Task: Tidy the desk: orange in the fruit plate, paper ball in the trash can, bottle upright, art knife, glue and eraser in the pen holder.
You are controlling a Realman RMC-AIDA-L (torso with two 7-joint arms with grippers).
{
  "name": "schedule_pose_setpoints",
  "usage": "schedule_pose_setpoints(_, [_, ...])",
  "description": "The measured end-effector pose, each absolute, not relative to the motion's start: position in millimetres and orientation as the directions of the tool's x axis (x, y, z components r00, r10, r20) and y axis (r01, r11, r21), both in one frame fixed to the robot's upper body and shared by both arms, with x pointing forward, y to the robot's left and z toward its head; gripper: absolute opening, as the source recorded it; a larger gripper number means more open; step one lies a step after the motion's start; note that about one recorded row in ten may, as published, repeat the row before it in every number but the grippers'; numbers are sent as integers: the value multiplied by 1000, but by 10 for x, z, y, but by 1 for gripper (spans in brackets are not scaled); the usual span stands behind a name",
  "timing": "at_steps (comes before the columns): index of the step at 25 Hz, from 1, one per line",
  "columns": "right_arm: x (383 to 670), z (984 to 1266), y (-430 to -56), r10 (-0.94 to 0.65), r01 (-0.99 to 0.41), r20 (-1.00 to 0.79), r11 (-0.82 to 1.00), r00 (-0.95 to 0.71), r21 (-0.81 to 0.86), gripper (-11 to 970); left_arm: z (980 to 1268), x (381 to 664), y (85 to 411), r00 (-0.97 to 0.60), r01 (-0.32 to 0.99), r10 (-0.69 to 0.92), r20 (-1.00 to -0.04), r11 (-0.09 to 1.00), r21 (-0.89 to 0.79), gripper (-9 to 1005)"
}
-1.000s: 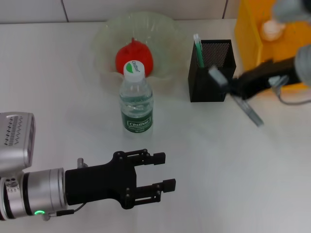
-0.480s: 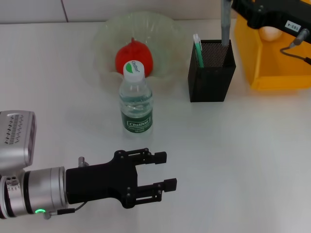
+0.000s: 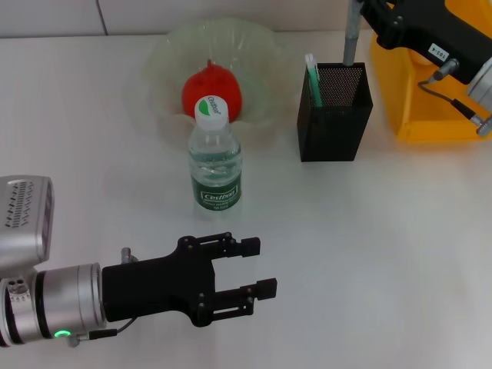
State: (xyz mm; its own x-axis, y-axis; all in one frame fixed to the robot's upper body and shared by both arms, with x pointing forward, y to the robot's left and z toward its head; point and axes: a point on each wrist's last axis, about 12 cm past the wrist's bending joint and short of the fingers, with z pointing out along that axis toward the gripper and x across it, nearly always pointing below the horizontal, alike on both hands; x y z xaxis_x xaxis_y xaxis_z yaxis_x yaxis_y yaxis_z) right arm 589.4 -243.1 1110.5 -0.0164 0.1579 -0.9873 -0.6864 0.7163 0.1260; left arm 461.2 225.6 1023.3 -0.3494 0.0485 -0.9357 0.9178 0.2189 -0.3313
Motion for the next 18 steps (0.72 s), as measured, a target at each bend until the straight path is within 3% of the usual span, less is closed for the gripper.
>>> schedule_pose_setpoints(5, [5893,11103,-2434,165,-686,-986,715,-20,134,173,10238,4621,2255,-345,919,45,-937,221,-328,663])
schedule_pose_setpoints(10, [5878,11093,-2446,172,-684,-985,715,-26,143,372,10242,4625,2256,-344,918,39,-938,225,-327,663])
schedule_pose_setpoints(18, [5589,11202,-2589,194,-795,-979,583,-67,170,490,10245,4609,2267,-345,918,34,-938,221,-330,663])
